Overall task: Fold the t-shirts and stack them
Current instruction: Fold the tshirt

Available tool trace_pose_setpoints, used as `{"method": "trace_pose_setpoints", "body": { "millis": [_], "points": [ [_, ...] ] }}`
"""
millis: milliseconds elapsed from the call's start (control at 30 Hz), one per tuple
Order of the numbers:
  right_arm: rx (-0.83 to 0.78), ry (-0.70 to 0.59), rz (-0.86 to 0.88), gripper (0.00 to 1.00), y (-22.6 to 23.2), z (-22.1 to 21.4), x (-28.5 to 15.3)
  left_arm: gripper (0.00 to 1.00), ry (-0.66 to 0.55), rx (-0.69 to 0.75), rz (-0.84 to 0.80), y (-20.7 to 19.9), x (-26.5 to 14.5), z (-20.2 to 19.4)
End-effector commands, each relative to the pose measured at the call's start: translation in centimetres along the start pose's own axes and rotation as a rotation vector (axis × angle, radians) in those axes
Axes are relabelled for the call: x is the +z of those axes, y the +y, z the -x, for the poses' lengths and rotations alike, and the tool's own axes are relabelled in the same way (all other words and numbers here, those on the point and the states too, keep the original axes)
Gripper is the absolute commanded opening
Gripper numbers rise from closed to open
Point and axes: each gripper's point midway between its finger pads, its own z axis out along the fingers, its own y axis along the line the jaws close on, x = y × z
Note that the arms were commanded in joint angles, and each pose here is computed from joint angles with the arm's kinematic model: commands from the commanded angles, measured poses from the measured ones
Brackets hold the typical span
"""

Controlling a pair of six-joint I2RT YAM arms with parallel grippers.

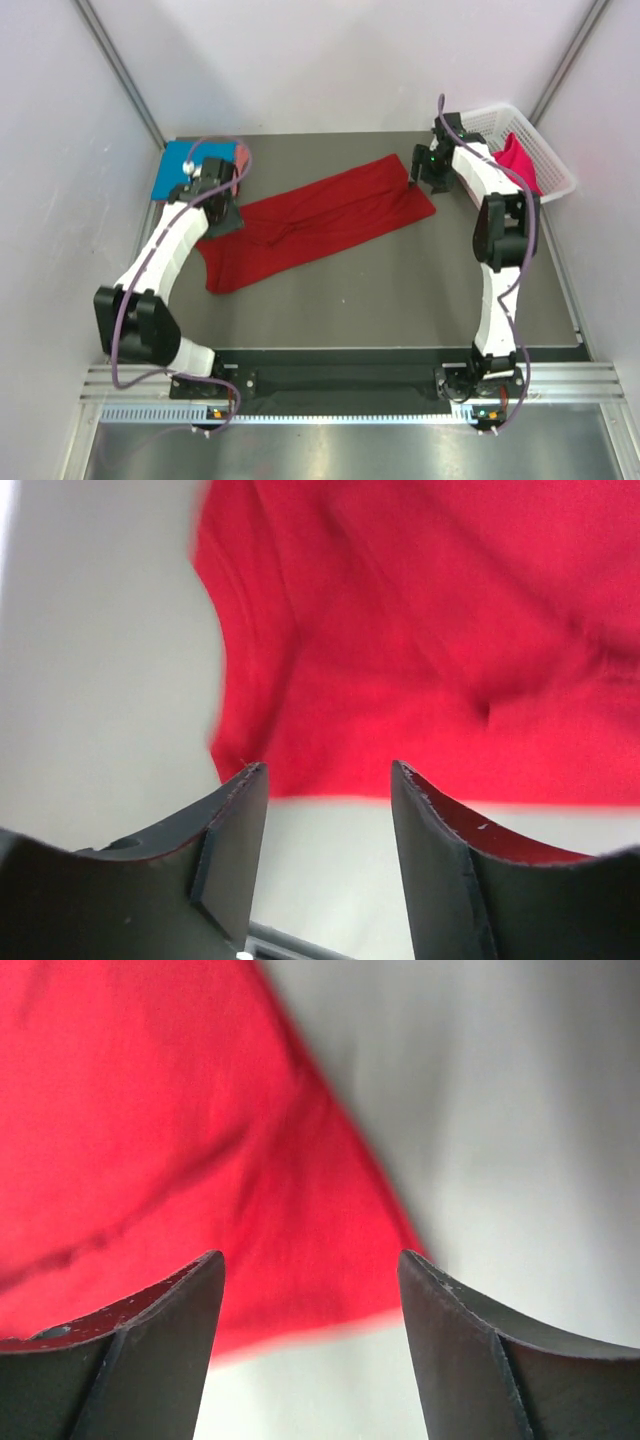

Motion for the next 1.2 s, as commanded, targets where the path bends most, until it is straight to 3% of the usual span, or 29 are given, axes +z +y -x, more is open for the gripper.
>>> {"method": "trace_pose_setpoints", "body": {
  "millis": [0, 167, 433, 533, 667, 833, 1000, 1167],
  "points": [
    [-0.045, -0.101, 0.006, 0.71, 0.4, 1.0, -5.4, 0.56, 0.132, -0.142, -0.137, -1.5, -0.1, -5.3],
    [0.002, -0.085, 0.012, 0.73, -0.4, -1.9, -6.1, 0.57, 0.177, -0.228, -0.108, 0.2, -1.0, -8.7],
    [0.158, -0.086, 0.16, 0.75, 1.0, -4.7, -6.0, 0.62, 0.106, -0.415, -0.014, 3.2, -0.5, -11.1],
    [0.185, -0.067, 0.189, 0.75, 1.4, -5.6, -5.7, 0.56, 0.111, -0.425, 0.0, 3.8, 1.2, -11.4],
    [0.163, -0.063, 0.18, 0.75, 1.1, -5.7, -5.9, 0.32, 0.078, -0.411, -0.061, 2.9, 2.9, -9.7],
    [0.136, -0.059, 0.16, 0.75, 0.8, -5.7, -6.1, 0.15, 0.106, -0.424, -0.018, 3.2, 5.2, -9.9],
    [0.131, -0.065, 0.163, 0.75, 0.7, -5.2, -6.4, 0.1, 0.206, -0.441, 0.081, 4.5, 6.6, -12.4],
    [0.125, -0.055, 0.171, 0.75, 0.8, -5.1, -6.0, 0.12, 0.3, -0.53, 0.195, 7.0, 8.1, -16.0]
  ]
}}
